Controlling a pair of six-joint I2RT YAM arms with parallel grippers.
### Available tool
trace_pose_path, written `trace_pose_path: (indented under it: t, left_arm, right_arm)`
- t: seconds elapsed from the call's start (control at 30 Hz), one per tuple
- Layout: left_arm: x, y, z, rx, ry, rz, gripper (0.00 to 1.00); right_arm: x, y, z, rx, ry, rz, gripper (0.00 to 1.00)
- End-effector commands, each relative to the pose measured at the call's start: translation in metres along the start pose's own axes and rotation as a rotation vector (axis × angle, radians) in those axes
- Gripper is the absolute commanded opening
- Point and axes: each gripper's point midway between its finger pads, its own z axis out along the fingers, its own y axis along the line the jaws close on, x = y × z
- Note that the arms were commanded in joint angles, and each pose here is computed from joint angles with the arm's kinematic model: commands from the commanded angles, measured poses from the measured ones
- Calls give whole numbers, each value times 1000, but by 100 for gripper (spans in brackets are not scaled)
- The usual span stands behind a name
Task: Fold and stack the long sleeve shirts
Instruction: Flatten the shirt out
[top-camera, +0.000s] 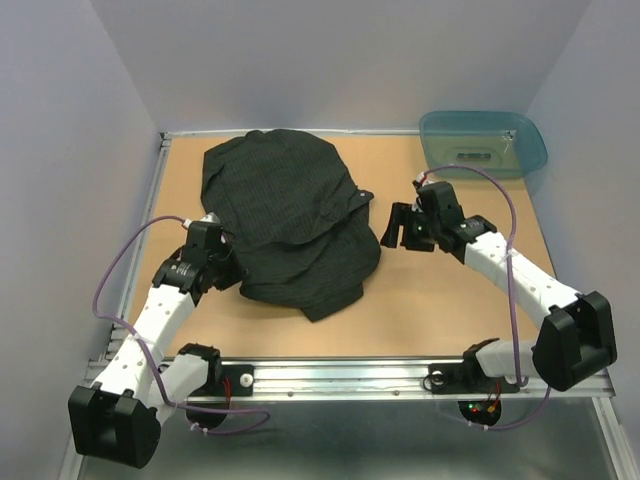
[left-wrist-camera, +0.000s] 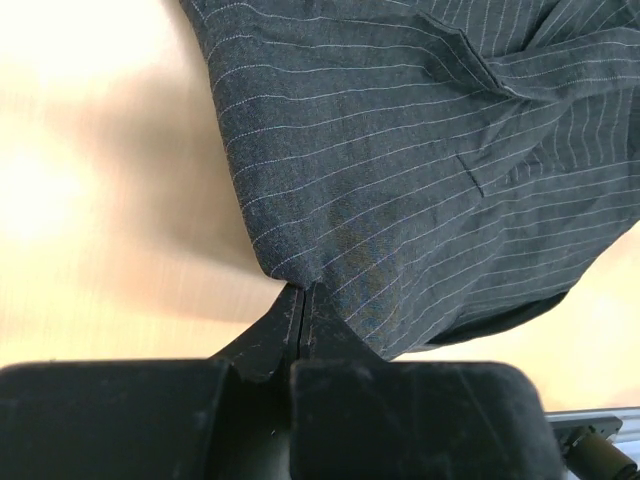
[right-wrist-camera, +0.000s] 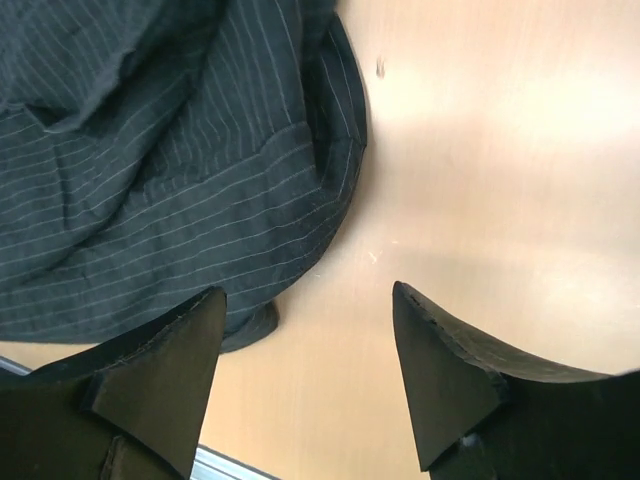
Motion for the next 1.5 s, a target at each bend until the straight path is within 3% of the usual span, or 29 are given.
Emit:
trace_pose_path:
  t: [0.0, 0.23, 0.53, 0.97, 1.27, 1.33, 1.43, 1.47]
  left_arm:
    - [-16, -12, -13, 34, -54, 26, 0]
    - [-35, -10, -32, -8, -123, 70, 0]
    - [-28, -8, -36, 7, -116, 68, 0]
    - [-62, -41, -74, 94, -207, 75, 0]
    - [-56, -40, -68, 99, -188, 83, 0]
    - [-57, -39, -69, 96, -192, 82, 0]
    - [-59, -38, -70, 87, -205, 84, 0]
    - [-62, -36, -70, 75, -217, 82, 0]
  right_arm:
    - [-3, 11, 19, -100, -81, 116, 72]
    - [14, -18, 61, -96, -116, 232, 66]
    - [-33, -19, 104, -123, -210, 228, 59]
    - [-33, -8, 168, -216, -144, 275, 64]
    - [-4, 2, 197, -219, -37, 228, 64]
    - [7, 4, 203, -217, -12, 223, 61]
    - [10, 2, 202, -200, -16, 218, 40]
    - [3, 2, 199, -194, -36, 204, 24]
